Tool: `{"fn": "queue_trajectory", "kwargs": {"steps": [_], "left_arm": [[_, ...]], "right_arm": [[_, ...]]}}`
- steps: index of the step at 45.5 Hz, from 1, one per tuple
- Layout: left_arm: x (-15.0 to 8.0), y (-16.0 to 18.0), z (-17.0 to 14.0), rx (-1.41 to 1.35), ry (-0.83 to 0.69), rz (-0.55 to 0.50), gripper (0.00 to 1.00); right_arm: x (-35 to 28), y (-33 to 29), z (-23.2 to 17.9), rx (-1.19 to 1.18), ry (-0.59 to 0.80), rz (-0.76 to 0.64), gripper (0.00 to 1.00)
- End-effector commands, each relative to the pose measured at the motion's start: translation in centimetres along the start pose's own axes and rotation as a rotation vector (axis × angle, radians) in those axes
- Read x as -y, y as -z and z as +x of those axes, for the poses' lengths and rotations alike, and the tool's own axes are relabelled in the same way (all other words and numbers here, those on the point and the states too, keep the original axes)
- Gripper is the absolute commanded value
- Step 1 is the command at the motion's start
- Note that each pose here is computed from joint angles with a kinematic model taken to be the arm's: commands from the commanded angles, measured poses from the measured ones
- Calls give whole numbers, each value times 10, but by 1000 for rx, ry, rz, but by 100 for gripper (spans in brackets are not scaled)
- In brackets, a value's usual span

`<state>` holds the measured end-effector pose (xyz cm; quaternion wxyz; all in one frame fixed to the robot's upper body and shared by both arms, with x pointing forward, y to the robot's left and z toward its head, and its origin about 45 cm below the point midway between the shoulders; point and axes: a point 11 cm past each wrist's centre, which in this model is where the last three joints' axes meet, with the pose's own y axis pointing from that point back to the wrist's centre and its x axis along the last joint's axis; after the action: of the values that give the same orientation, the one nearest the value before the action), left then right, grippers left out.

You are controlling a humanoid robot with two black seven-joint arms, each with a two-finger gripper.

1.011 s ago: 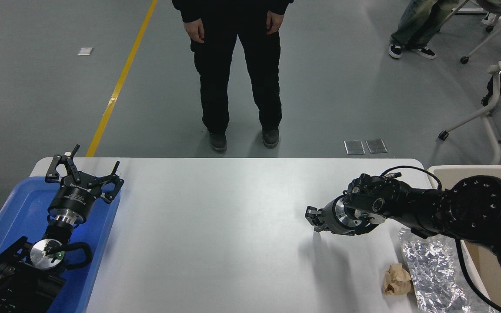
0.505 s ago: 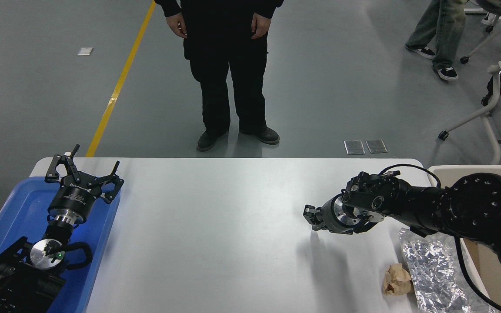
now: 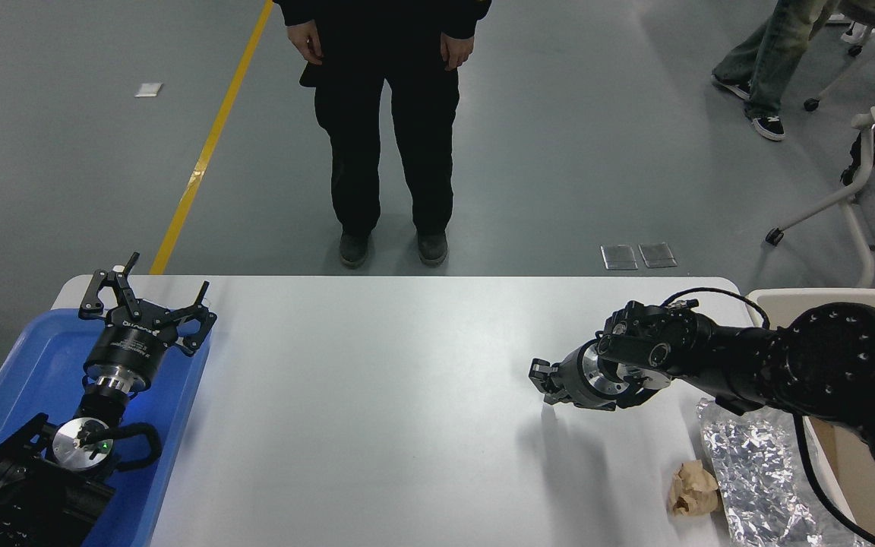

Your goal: Pick up foil plate and place in dustbin

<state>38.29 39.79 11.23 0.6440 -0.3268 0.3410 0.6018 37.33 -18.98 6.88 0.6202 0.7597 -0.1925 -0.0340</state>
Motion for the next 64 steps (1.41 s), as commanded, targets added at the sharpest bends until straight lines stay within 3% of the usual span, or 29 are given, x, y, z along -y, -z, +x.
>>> {"fn": "queue_trajectory", "kwargs": {"steps": [1,19,20,21,23,30,36,45,54,64], "left_arm": [[0,0,0,0,0,-1,99],[-1,0,1,0,-1,-2,99],[-1,0,1,0,-1,-2,99],[-1,0,1,0,-1,-2,99],[-1,0,1,0,-1,-2,99],[-1,0,1,0,-1,-1,99],[0,0,0,1,0,-1,99],[0,0,0,0,0,-1,99],[0,0,0,0,0,-1,99],[0,0,0,0,0,-1,99]], "right_arm": [[-3,9,-5,-10,22,14,0],[-17,25,-9,-53,84,4,0],[-20,30,-8,-60,87,15,5],[-22,34,-7,-61,85,24,17],[-26,43,-4,-56,82,47,31],[-43,69,-12,-106,116,88,56],[-68,54,15,-105,82,63,100],[-107,33,19,-177,192,-6,100],[-167,31,25,-205,287,14,100],[-239,30,55,-176,215,-20,100]]}}
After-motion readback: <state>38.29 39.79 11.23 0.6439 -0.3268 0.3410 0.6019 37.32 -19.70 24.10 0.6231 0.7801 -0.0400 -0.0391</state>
